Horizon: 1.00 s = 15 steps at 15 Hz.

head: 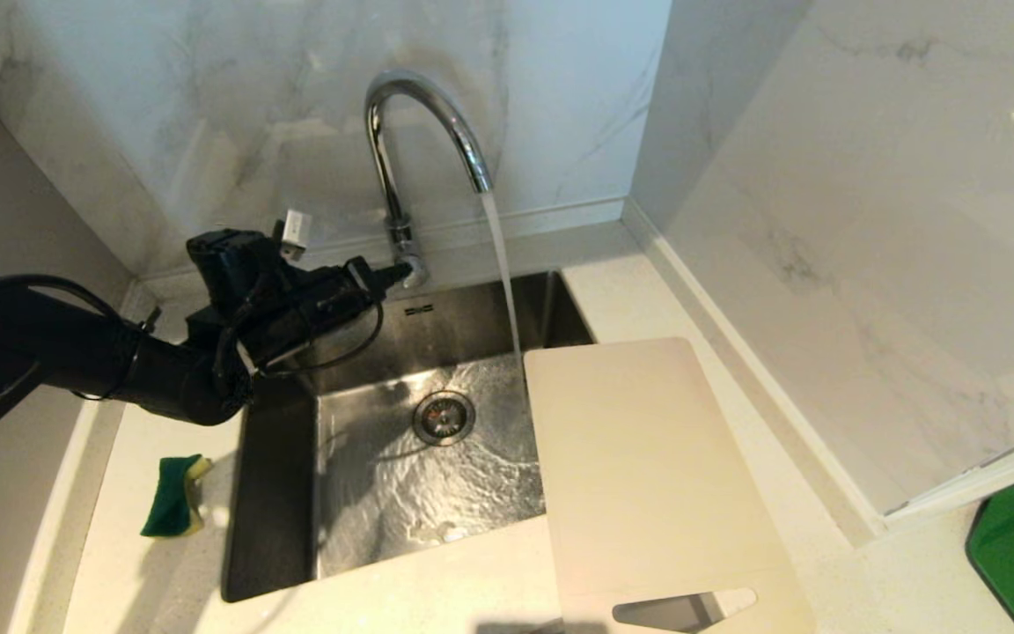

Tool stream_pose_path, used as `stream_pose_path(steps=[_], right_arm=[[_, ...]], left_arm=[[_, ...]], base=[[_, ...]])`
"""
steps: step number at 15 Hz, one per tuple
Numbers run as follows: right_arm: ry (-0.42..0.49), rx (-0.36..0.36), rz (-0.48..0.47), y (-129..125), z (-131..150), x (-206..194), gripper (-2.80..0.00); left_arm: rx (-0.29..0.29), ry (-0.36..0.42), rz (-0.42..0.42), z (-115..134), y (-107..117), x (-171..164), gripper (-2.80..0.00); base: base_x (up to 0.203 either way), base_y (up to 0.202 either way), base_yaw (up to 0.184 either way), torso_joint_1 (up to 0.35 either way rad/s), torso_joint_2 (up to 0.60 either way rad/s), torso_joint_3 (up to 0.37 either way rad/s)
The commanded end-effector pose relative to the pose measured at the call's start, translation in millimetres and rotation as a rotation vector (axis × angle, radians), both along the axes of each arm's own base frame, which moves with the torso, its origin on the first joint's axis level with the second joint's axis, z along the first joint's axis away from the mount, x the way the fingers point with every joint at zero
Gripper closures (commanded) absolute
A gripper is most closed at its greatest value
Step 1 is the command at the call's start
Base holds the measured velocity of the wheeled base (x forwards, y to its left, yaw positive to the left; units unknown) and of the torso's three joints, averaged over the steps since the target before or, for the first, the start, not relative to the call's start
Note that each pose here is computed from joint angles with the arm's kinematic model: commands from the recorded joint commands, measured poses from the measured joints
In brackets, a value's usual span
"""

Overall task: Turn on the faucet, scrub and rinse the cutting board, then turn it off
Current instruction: Turn off the tap

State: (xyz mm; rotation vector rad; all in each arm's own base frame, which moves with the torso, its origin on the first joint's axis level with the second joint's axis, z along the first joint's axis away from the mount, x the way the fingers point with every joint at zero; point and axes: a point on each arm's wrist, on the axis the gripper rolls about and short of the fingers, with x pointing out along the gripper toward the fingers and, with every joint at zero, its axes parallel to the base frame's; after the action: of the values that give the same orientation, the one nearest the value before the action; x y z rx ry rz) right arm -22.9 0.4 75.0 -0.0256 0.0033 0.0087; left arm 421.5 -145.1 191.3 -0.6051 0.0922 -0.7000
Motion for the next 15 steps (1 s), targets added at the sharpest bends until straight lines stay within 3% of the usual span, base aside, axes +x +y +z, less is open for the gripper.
stream_pose_path(steps=[1, 7, 11, 15], right_arm=[[0.001, 0.000, 0.001, 0.0, 0.0, 0.1, 0.00], [0.001, 0.000, 0.001, 0.0, 0.0, 0.1, 0.00], [0.001, 0.000, 0.001, 0.0, 0.0, 0.1, 0.00], [0.000, 0.000, 0.001, 0.0, 0.0, 0.0, 0.00]], left_arm=[[0.041, -0.008, 0.007, -19.8, -3.3, 15.6, 0.00], [0.055, -0.068, 0.048, -28.0, 1.2, 45.1, 0.00], [0.090, -0.152, 0.089, -27.9, -1.4, 59.7, 0.00], [0.089, -0.161, 0.115, -30.4, 2.4, 73.1, 0.00]], base=[[0.000, 0.000, 0.000, 0.000, 0.00, 0.000], [0.000, 0.000, 0.000, 0.000, 0.00, 0.000], [0.000, 0.000, 0.000, 0.000, 0.00, 0.000], [0.000, 0.000, 0.000, 0.000, 0.00, 0.000]])
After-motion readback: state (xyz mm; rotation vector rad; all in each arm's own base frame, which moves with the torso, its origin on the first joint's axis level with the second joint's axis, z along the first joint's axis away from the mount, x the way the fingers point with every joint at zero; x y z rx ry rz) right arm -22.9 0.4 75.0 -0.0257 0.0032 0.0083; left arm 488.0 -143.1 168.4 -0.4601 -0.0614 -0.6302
